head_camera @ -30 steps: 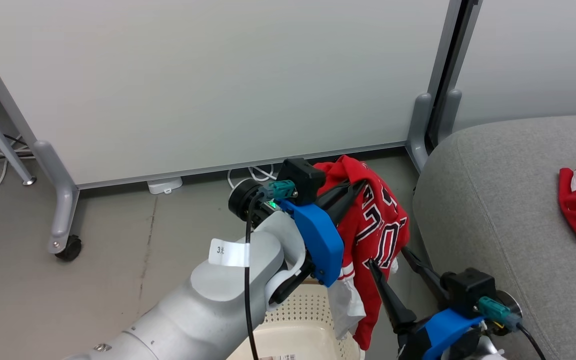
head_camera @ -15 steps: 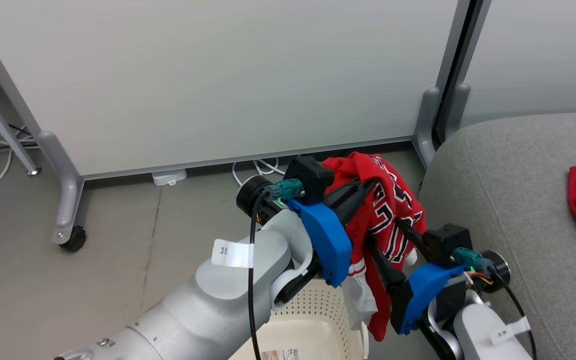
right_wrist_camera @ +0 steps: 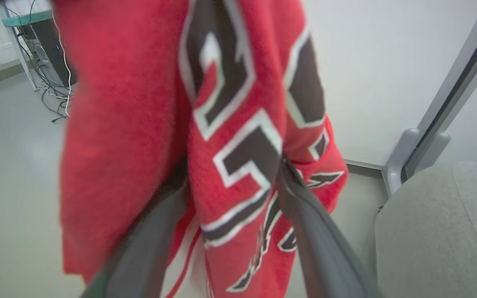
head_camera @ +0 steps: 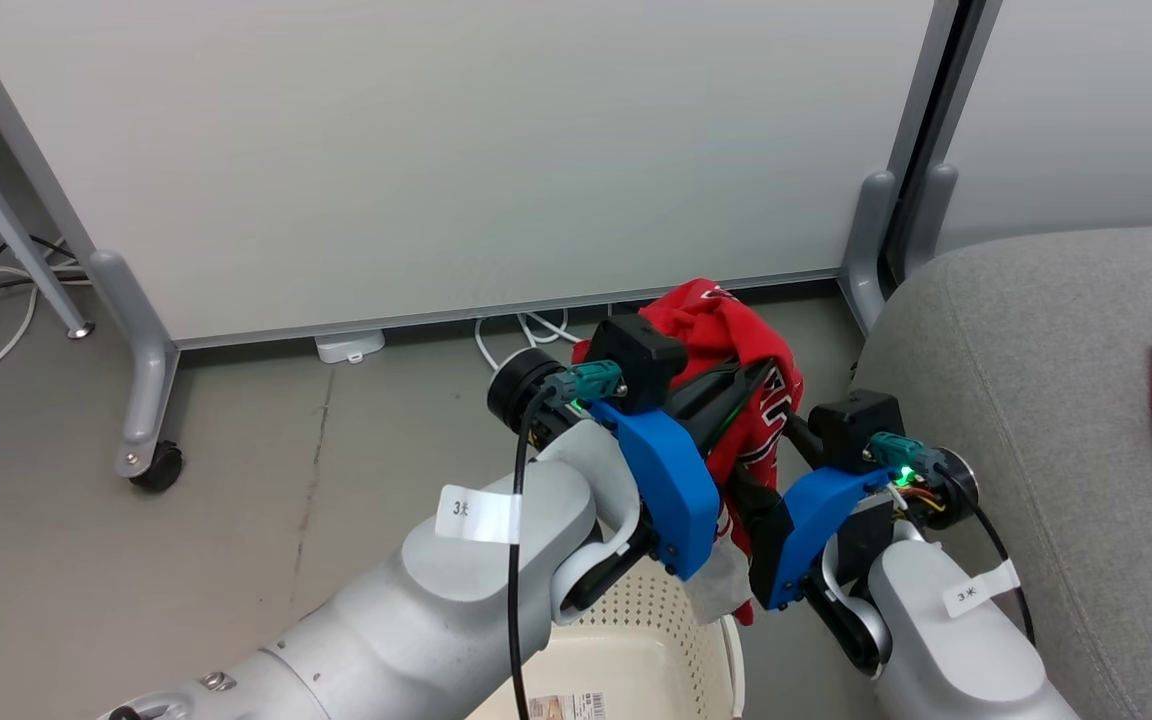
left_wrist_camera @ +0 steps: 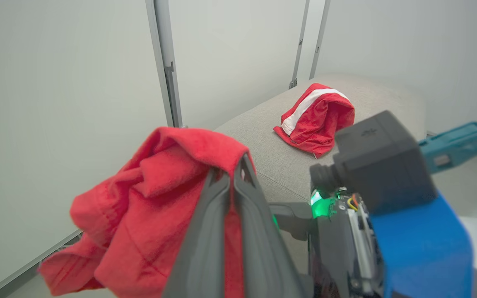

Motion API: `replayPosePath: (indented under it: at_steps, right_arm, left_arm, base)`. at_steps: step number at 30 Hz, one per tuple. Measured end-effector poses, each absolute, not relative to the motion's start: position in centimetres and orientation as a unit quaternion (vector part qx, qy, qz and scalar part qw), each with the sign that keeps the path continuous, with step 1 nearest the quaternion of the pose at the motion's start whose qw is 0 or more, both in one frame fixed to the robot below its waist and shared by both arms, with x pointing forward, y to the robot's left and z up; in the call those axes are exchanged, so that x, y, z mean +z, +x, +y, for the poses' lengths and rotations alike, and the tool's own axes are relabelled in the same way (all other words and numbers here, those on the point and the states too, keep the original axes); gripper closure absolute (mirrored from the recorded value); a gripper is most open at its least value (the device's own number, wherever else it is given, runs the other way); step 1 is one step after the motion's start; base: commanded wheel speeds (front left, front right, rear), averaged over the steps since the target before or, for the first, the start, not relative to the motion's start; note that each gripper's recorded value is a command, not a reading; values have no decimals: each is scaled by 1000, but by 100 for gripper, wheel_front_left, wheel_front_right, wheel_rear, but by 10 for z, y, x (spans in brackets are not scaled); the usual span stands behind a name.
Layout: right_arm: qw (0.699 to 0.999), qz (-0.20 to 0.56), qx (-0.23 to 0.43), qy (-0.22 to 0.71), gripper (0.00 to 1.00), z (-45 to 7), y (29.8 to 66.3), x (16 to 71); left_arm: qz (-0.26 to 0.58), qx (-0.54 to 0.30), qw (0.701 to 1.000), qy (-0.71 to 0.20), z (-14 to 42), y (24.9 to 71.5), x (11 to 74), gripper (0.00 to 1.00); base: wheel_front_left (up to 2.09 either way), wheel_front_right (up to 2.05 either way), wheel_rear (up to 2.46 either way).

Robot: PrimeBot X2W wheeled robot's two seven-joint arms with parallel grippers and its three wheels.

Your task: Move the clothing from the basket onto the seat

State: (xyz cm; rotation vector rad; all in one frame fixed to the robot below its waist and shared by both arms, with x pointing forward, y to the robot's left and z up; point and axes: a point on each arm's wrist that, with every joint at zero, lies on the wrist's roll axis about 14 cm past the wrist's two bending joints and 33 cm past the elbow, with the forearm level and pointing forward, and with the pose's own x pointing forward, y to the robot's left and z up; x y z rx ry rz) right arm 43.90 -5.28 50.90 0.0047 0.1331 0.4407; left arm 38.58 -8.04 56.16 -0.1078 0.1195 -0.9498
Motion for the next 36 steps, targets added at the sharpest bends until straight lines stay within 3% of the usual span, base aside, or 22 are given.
replayPosePath:
  at_steps: [1,25,26,27,36]
  right_arm:
    - [973,68,220,4,100,-52,439,508]
    - [974,65,218,21,100,-53,439,503]
    - [974,64,218,22,100,-53,439,503]
    - [974,64,217,22,100,-54,439,503]
    - [978,42,203,38,100,-62,444,511]
  left_arm:
    - [57,-457,886,-52,-80,385,562,100]
    - [60,-452,889,-47,-79,388,558,100]
    - [59,-451,889,-47,-79,389,558,35]
    - [56,-448,891,-47,-78,390,558,0]
    - [43,-425,900,-85,-58,385,544,0]
  base:
    - [0,0,0]
    - [0,0,0]
    - [0,0,0]
    - [0,0,0]
    - [0,0,0]
